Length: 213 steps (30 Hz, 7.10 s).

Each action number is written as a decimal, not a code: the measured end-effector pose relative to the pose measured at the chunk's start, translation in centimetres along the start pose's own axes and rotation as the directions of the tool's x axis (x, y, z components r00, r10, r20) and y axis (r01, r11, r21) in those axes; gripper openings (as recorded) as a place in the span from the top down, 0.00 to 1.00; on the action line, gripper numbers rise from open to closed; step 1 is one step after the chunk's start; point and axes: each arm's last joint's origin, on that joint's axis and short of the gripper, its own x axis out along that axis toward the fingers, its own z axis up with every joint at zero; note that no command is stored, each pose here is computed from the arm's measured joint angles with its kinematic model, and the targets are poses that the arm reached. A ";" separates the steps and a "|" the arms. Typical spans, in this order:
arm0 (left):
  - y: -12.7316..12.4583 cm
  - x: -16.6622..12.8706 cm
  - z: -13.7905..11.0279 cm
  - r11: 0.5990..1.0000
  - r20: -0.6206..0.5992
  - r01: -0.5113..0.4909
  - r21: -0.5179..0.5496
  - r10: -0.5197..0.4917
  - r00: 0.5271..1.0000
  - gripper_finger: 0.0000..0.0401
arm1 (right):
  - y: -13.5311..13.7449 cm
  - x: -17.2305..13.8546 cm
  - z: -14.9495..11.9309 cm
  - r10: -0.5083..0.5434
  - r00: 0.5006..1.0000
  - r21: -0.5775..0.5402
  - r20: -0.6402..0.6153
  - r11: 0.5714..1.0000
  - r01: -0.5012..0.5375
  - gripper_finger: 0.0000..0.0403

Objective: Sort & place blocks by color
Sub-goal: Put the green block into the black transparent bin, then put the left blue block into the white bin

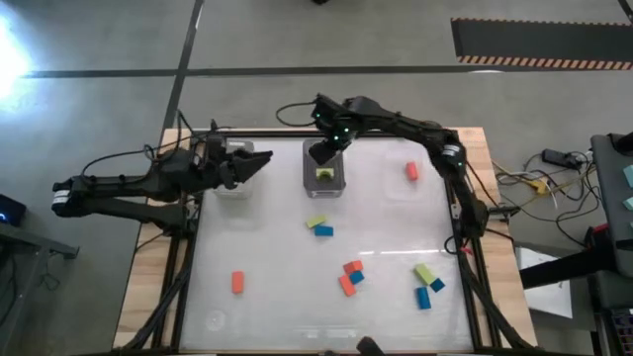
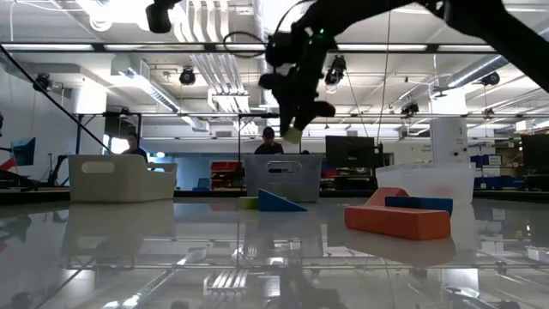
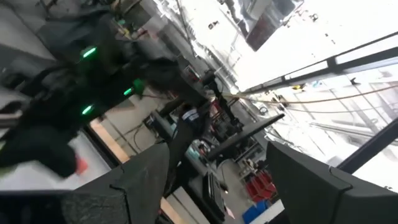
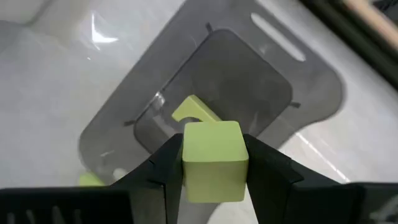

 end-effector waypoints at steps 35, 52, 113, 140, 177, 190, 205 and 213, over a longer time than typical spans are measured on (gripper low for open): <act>-0.1 -0.7 0.6 0.997 0.081 -0.061 0.051 0.056 0.995 0.37 | -0.6 4.3 1.1 -0.008 0.999 0.064 -0.034 0.998 0.010 0.55; 1.4 -0.5 -0.8 0.977 -0.041 -0.189 0.098 0.194 0.980 0.37 | 6.6 -10.2 -4.9 0.265 0.963 -0.217 0.040 0.944 -0.250 0.59; 2.3 0.9 -2.4 0.984 -0.188 -0.143 0.105 0.161 0.969 0.37 | 10.5 11.5 -19.4 0.171 0.985 -0.576 0.034 0.809 -0.121 0.46; 2.3 0.9 -2.5 0.967 -0.197 -0.111 0.232 0.158 0.968 0.37 | 10.4 5.6 -18.6 0.309 0.951 -0.565 0.022 0.789 -0.243 0.72; 2.5 5.6 -4.1 0.943 -0.079 0.123 0.309 -0.103 0.992 0.37 | 9.7 -9.6 -12.7 0.767 0.359 -0.434 0.532 0.611 -0.662 0.72; 3.0 6.7 -5.0 0.962 -0.091 0.189 0.195 -0.174 0.981 0.37 | 9.5 -9.4 -12.5 0.757 0.365 -0.463 0.541 0.631 -0.622 0.72; 3.2 6.8 -5.3 0.969 -0.098 0.176 0.174 -0.161 0.982 0.60 | 9.2 -8.9 -12.6 0.744 0.425 -0.443 0.516 0.656 -0.611 0.72; 3.2 6.8 -5.2 0.970 -0.087 0.173 0.173 -0.159 0.983 0.68 | 9.1 -8.6 -12.7 0.739 0.449 -0.456 0.503 0.668 -0.588 0.72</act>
